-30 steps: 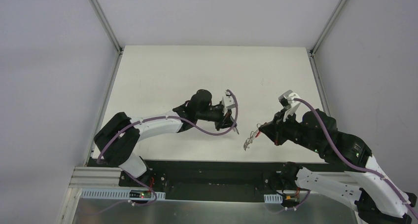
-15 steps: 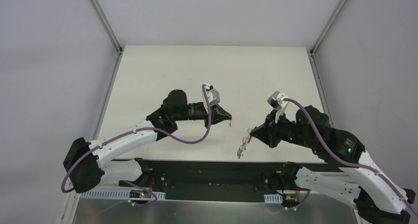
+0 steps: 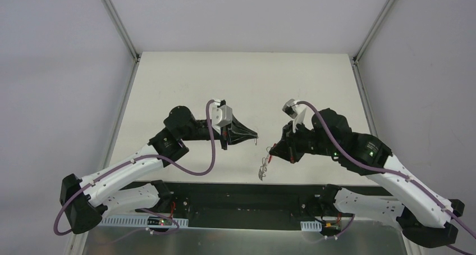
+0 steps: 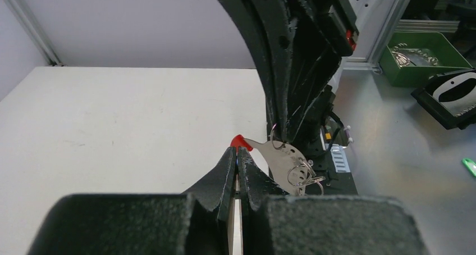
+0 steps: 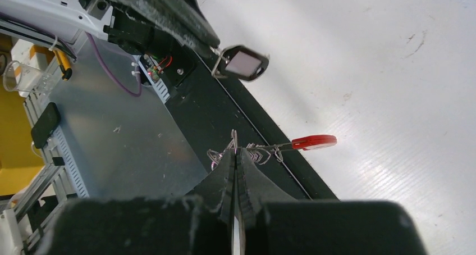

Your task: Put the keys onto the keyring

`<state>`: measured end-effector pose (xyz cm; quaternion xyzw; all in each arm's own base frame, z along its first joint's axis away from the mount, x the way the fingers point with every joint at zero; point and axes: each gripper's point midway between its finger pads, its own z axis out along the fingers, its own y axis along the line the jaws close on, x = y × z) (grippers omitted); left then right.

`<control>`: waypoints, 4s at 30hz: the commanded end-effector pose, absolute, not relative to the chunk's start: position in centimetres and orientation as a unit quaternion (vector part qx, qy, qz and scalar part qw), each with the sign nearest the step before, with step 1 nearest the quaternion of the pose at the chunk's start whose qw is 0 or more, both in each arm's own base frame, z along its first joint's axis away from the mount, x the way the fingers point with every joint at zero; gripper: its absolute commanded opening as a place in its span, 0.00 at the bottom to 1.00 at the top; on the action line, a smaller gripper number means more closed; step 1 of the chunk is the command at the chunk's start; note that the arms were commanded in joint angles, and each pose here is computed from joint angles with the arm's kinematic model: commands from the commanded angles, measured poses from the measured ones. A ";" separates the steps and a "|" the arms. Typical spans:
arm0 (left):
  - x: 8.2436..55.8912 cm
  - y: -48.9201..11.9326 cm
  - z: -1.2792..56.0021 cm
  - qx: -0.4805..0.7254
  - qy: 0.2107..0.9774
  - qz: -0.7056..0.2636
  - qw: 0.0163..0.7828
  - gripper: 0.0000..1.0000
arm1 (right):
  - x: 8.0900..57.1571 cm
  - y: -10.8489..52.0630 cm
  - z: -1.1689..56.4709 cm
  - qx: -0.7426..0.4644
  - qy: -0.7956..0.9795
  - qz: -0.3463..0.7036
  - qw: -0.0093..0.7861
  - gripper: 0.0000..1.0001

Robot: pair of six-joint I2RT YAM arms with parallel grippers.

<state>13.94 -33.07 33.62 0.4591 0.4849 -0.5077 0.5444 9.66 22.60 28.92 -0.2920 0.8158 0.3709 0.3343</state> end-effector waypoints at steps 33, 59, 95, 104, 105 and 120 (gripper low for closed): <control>10.3 -31.1 35.8 0.517 0.416 -0.508 0.549 0.00 | 9.0 27.7 32.9 -0.294 0.806 0.452 0.244 0.00; 9.4 -30.9 36.2 0.524 0.403 -0.511 0.549 0.00 | 10.0 28.3 32.3 -0.276 0.822 0.439 0.234 0.00; 9.4 -31.4 35.0 0.535 0.427 -0.499 0.532 0.00 | 11.4 26.9 35.0 -0.252 0.791 0.452 0.326 0.00; 8.5 -31.2 37.9 0.511 0.406 -0.532 0.539 0.28 | 11.1 26.3 35.3 -0.311 0.731 0.460 0.396 0.00; 8.3 -31.1 38.2 0.503 0.409 -0.542 0.535 0.31 | 11.0 26.3 35.2 -0.320 0.723 0.459 0.405 0.00; 9.4 -31.6 41.5 0.438 0.431 -0.574 0.541 0.42 | 8.9 26.5 37.2 -0.416 0.587 0.489 0.493 0.00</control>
